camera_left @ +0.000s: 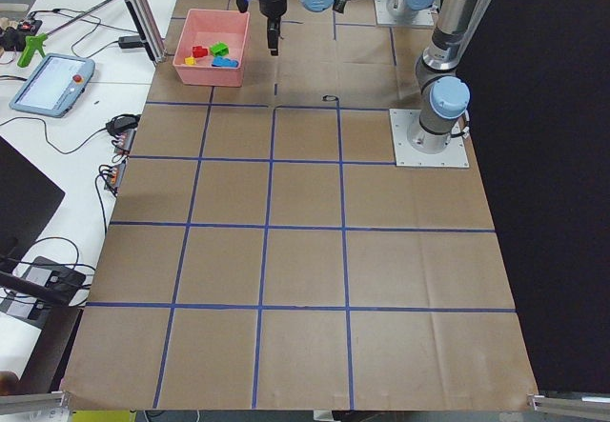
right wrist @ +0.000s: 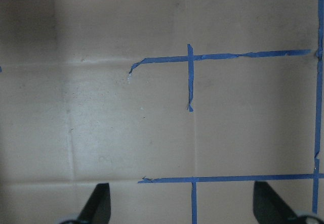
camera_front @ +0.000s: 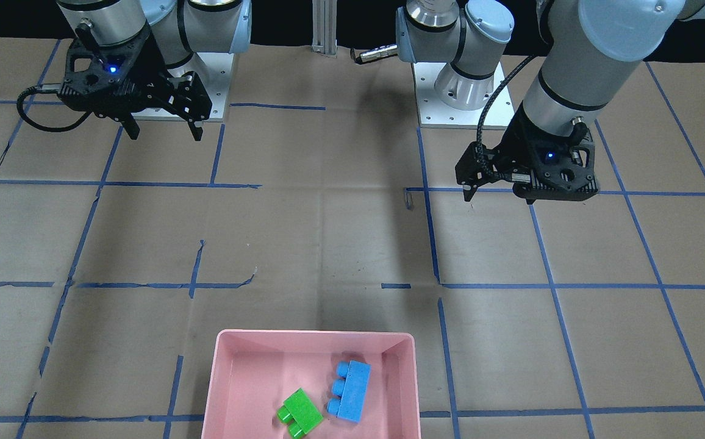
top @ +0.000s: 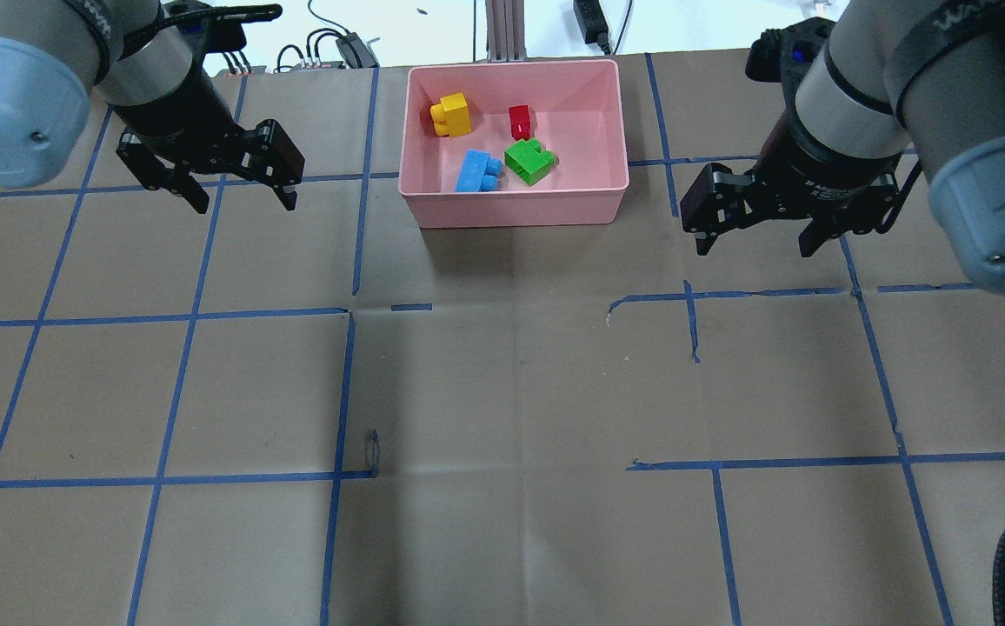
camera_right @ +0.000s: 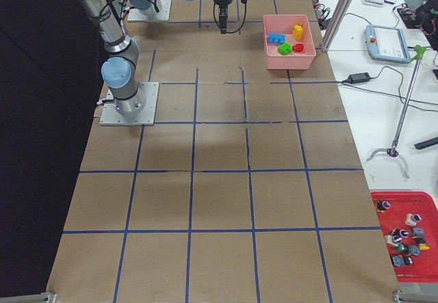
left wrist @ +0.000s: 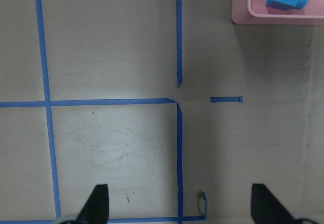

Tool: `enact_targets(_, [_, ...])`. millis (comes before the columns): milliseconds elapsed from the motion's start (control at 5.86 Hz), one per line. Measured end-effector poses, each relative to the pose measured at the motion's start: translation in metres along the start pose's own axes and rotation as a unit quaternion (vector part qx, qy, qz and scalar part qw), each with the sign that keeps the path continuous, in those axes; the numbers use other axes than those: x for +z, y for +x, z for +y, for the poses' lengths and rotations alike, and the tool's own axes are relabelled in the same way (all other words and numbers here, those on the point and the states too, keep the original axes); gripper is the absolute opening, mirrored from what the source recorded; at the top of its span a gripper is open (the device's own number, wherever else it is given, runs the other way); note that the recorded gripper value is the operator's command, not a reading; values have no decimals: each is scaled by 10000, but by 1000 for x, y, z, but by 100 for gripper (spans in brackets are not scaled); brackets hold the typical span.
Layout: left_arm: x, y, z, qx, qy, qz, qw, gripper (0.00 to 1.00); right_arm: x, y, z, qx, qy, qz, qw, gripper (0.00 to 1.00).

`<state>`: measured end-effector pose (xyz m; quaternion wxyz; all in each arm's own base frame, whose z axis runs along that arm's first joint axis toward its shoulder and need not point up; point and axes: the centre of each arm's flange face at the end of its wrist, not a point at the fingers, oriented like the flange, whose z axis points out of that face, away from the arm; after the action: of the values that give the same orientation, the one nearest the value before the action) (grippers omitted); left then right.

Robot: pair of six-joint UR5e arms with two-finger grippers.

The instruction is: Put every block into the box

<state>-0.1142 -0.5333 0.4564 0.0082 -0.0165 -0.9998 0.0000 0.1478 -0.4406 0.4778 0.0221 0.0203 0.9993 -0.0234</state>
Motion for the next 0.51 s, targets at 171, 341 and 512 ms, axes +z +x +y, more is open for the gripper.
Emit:
enact_targets(171, [-1,0,0,7,6,-1,10000,99,0,0,0,0,8,2,10000,100])
enact_targets(341, [-1,1,1,15,4,-1,10000,99,0,0,0,0,11,1,10000,100])
enact_targets(512, [0,0,2,22,0,-6,10000,99,0,0,0,-1,10,-2,10000,100])
